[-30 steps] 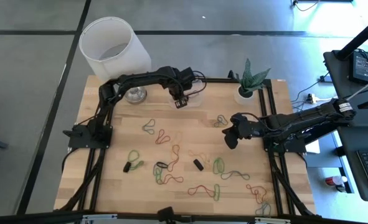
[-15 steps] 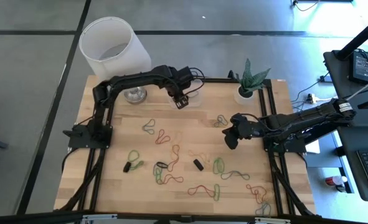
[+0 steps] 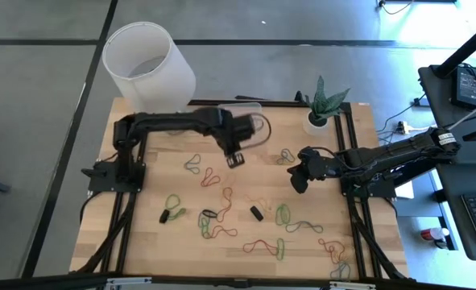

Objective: Pick and place rubber bands into bin
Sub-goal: Put the green rubber band into the transparent bin

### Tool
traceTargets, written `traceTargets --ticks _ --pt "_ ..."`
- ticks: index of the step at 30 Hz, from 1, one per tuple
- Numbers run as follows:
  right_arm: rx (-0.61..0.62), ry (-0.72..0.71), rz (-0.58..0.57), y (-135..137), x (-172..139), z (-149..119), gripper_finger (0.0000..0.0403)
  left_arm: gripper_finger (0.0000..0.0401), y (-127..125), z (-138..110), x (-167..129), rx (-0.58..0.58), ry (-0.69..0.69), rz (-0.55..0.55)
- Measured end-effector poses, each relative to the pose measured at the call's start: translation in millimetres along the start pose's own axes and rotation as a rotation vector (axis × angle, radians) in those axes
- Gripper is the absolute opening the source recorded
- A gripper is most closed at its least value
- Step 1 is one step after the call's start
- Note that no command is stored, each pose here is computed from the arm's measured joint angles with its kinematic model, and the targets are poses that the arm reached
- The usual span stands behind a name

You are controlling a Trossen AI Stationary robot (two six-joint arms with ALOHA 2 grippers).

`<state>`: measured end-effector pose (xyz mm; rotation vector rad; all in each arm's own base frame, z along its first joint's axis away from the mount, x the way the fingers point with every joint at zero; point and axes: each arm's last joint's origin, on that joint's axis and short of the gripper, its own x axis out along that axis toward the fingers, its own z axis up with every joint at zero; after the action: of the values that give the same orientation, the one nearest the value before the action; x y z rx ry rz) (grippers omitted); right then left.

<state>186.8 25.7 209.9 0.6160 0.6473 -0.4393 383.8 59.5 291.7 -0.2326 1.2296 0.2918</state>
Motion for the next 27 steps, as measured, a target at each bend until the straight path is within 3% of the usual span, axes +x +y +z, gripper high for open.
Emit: traceTargets --ticks 6,14,20,27 --pt "0.007 -0.004 0.019 2 0 1 0.0011 0.0001 -41 -9 -3 0.135 -0.011 -0.039" --pt "0.018 -0.032 0.094 11 -3 0 0.0004 0.0001 -63 -24 7 0.243 -0.138 -0.138" --pt "0.089 -0.052 0.134 20 -5 1 0.0002 0.0001 -48 -75 14 0.176 -0.148 -0.173" --pt "0.085 -0.062 0.087 51 -2 25 0.0002 0.0001 -25 -149 2 0.127 -0.315 -0.234"
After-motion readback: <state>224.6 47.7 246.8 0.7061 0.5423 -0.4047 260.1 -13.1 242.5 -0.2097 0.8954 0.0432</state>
